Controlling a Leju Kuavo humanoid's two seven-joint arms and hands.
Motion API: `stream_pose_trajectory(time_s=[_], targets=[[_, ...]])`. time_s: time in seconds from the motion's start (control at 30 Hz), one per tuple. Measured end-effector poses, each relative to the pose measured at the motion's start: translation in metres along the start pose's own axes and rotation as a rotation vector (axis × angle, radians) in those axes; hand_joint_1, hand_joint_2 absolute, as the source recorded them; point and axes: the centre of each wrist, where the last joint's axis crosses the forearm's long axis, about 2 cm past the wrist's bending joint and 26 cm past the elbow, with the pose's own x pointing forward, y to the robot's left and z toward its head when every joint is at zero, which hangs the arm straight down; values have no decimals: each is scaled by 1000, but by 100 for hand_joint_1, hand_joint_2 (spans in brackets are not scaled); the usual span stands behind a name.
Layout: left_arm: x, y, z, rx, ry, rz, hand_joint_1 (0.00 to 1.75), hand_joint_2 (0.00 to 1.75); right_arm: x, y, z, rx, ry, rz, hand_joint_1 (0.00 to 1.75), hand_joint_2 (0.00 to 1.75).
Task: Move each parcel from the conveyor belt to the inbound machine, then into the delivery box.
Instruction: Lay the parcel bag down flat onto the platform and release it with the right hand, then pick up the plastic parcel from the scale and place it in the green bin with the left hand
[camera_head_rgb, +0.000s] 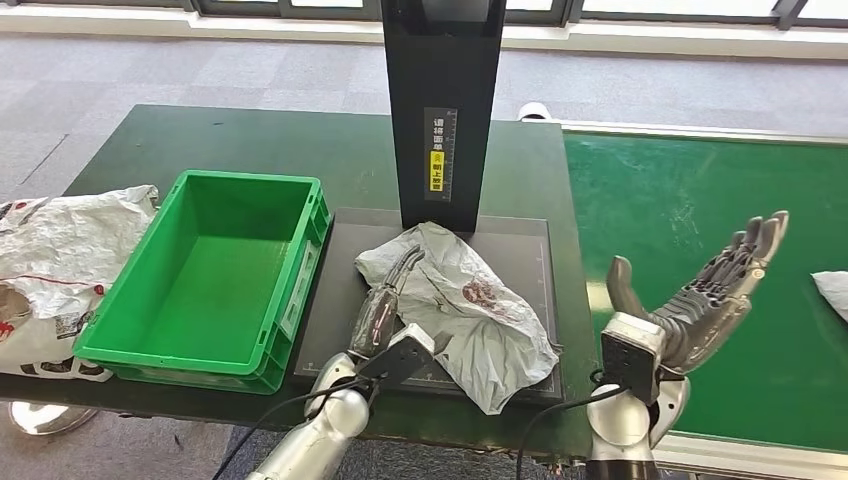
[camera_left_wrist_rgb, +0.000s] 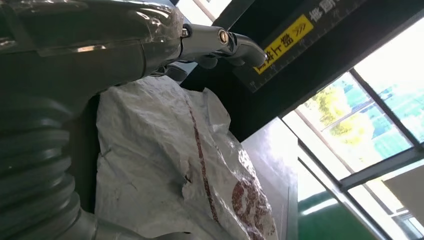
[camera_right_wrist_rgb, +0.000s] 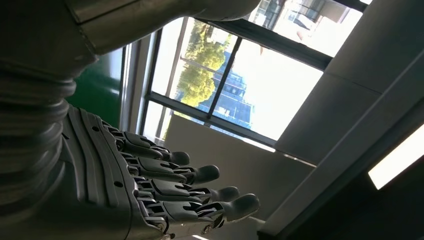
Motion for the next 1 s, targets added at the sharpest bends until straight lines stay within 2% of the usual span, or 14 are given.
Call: stream_pose_trajectory(time_s=[0.23, 0.53, 0.7, 0.83, 1.0], targets=[[10, -21, -27, -91, 78, -65, 0, 175, 10, -15, -15, -82, -43, -18, 0, 175], [16, -41, -27, -263, 262, -410, 0, 175, 14, -15, -16, -86, -49, -32, 0, 175], [16, -48, -25, -351, 258, -525, 3, 175, 14, -14, -15, -84, -48, -34, 0, 175], [15, -49, -24, -379, 249, -560, 175, 175, 14, -14, -15, -84, -48, -35, 0, 175], [14, -53, -19, -424, 258, -658, 175, 175, 14, -15, -13, -83, -39, -38, 0, 175]])
